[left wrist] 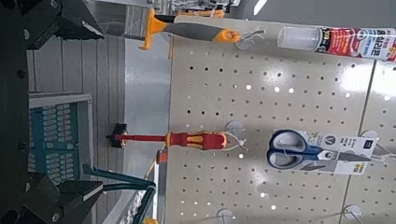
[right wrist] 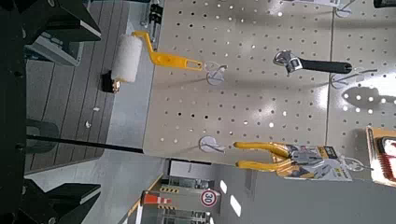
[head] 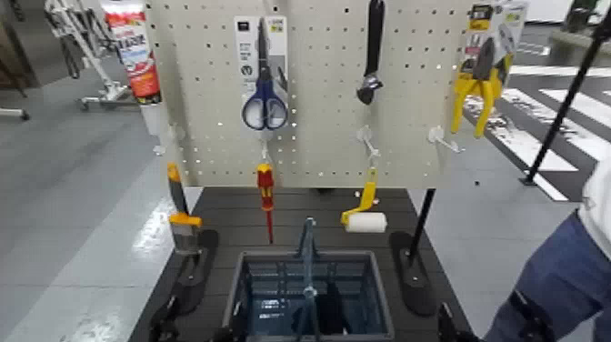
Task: Put the yellow paint brush into the crate.
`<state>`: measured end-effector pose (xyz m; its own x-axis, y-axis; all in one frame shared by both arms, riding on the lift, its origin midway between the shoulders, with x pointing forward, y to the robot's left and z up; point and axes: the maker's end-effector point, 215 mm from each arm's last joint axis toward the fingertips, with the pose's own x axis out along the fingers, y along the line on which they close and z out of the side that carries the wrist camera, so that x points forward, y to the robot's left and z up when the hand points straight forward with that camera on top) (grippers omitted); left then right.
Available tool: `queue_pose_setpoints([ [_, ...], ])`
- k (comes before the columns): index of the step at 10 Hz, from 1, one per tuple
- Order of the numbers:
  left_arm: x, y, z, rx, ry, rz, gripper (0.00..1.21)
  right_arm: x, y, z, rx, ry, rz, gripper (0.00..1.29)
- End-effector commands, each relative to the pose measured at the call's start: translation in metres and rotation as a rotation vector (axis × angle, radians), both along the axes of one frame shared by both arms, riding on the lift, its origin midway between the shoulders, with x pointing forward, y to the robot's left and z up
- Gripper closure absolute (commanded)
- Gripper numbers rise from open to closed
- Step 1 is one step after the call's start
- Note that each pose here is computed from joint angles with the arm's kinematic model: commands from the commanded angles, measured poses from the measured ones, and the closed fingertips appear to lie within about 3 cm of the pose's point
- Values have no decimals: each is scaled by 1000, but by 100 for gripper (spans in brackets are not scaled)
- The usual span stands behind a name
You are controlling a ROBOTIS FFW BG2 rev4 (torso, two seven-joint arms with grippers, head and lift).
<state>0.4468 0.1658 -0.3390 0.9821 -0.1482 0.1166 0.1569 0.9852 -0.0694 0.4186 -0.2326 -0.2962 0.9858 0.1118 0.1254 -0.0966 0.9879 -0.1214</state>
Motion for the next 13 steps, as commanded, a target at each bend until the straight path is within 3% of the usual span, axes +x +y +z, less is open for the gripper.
queue_pose_setpoints([
  [1,7,14,11,15,-25,13,16,0,0,0,3,0,-1,15],
  [3,13,34,15,25,-27,24,16,0,0,0,4,2,2,15],
  [7,38,86,13,2,68,-15,17,1,1,-4,13,13,5,15],
  [13,63,140,41,-48,67,-61,23,8,7,-7,34,21,28,15],
])
